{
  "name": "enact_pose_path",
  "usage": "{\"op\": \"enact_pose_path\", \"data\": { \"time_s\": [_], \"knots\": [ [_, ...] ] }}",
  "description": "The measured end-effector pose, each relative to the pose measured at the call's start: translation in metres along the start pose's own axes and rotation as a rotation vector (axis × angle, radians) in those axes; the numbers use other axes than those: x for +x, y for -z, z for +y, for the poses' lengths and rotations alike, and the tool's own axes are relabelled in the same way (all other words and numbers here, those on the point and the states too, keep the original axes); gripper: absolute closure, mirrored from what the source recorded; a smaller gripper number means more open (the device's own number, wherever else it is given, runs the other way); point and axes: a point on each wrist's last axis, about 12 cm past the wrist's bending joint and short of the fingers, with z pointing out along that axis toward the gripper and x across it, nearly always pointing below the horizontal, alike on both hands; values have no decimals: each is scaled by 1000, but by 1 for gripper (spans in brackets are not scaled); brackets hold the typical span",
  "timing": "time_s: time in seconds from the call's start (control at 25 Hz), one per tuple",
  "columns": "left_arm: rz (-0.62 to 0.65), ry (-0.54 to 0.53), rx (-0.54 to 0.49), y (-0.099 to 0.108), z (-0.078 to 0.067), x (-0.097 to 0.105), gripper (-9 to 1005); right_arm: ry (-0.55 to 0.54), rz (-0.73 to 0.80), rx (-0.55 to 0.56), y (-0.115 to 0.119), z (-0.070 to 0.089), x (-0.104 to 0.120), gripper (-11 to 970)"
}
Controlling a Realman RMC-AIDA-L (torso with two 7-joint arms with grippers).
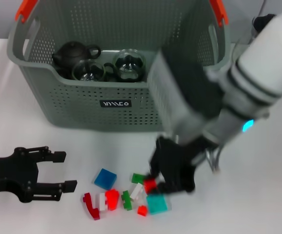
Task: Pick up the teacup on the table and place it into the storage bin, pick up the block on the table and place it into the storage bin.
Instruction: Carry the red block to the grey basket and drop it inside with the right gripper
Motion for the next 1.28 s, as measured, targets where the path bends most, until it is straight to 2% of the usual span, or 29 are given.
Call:
{"op": "enact_pose_path", "data": {
  "time_s": [0.32, 0.44, 0.56, 0.72, 0.84, 1.12, 1.28],
  "knots": [
    [-9, -14, -6, 0, 1, -2, 168, -17, -250, 254, 78, -24, -24, 692],
    [-10, -20, -3, -1, 3, -4, 168, -59, -345, 381, 96, -41, -30, 686],
    [-11, -28, -1, -3, 4, -7, 168, -180, -439, 530, 107, -69, -26, 680],
    [-15, -37, 6, -5, 6, -11, 168, -305, -515, 624, 112, -97, -15, 671],
    [-17, -39, 10, -6, 6, -12, 168, -379, -531, 658, 106, -109, -4, 665],
    [-20, -44, 14, -8, 7, -14, 168, -503, -513, 705, 93, -122, 25, 650],
    [-21, -47, 13, -8, 8, -16, 168, -508, -499, 725, 92, -124, 29, 642]
  ]
}}
